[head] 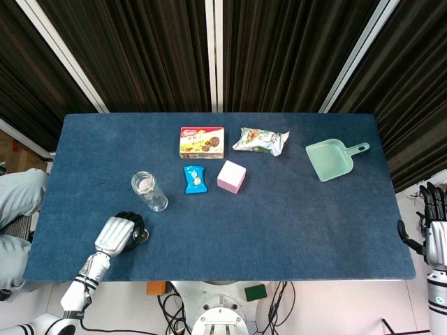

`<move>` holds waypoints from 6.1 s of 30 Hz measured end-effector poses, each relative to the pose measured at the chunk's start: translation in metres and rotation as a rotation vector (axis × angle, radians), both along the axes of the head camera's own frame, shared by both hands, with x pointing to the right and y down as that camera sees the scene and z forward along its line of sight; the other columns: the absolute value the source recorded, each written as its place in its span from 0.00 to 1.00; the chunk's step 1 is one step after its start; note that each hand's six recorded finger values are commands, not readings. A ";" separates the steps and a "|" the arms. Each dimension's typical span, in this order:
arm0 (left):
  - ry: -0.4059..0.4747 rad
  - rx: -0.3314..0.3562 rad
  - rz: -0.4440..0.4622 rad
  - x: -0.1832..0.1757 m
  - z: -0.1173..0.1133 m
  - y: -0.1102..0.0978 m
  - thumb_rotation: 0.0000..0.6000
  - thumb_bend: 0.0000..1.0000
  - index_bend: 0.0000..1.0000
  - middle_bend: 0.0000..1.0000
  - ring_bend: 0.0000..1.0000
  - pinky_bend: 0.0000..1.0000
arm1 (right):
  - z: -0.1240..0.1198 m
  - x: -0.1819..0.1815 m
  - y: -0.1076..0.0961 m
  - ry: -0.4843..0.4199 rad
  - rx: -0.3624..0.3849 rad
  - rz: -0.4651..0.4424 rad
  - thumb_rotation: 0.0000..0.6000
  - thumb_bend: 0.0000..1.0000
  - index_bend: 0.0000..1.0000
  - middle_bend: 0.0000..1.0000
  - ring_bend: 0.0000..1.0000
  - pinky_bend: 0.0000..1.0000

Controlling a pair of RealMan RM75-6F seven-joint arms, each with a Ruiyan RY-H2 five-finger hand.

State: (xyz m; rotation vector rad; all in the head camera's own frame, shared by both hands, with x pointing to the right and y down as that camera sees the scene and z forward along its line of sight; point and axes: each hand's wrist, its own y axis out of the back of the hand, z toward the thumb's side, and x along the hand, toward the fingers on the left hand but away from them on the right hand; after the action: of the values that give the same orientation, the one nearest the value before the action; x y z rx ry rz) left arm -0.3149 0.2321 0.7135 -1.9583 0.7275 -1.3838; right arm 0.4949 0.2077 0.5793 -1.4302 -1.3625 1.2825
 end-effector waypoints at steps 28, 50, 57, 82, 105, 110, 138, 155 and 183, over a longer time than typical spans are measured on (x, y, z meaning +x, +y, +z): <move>-0.079 0.240 -0.138 -0.092 -0.115 -0.069 1.00 0.48 0.62 0.31 0.27 0.35 | 0.000 0.000 0.000 0.017 -0.013 0.000 1.00 0.36 0.00 0.00 0.00 0.00; 0.060 0.267 0.148 0.033 -0.154 -0.167 1.00 0.48 0.64 0.31 0.27 0.34 | 0.024 -0.002 0.008 0.044 -0.151 0.003 1.00 0.36 0.00 0.00 0.00 0.00; 0.054 0.237 0.155 0.043 -0.135 -0.174 1.00 0.48 0.64 0.31 0.27 0.34 | 0.025 0.001 0.009 0.044 -0.158 0.011 1.00 0.36 0.00 0.00 0.00 0.00; 0.022 0.218 0.167 0.034 -0.127 -0.164 1.00 0.48 0.64 0.31 0.27 0.34 | 0.027 0.001 0.009 0.050 -0.170 0.009 1.00 0.36 0.00 0.00 0.00 0.00; 0.002 0.217 0.186 0.036 -0.121 -0.163 1.00 0.48 0.64 0.31 0.27 0.34 | 0.028 0.003 0.009 0.054 -0.180 0.015 1.00 0.36 0.00 0.00 0.00 0.00; 0.001 0.213 0.196 0.037 -0.121 -0.162 1.00 0.48 0.56 0.31 0.27 0.33 | 0.027 0.002 0.009 0.056 -0.180 0.015 1.00 0.36 0.00 0.00 0.00 0.00; 0.042 0.248 0.206 0.032 -0.132 -0.152 0.56 0.12 0.41 0.29 0.24 0.33 | 0.029 0.001 0.009 0.058 -0.188 0.014 1.00 0.36 0.00 0.00 0.00 0.00; 0.065 0.231 0.195 0.025 -0.124 -0.144 0.45 0.12 0.47 0.17 0.10 0.27 | 0.029 0.001 0.010 0.060 -0.189 0.014 1.00 0.36 0.00 0.00 0.00 0.00; 0.071 0.189 0.175 0.015 -0.109 -0.141 0.45 0.12 0.48 0.17 0.10 0.27 | 0.029 -0.003 0.010 0.070 -0.193 0.006 1.00 0.36 0.00 0.00 0.00 0.00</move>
State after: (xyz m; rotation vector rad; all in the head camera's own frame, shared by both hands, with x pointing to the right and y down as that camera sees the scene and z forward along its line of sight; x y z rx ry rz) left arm -0.3003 0.0914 0.6046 -1.8808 0.6758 -1.1063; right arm 0.4921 0.2176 0.6079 -1.4953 -1.2244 1.4876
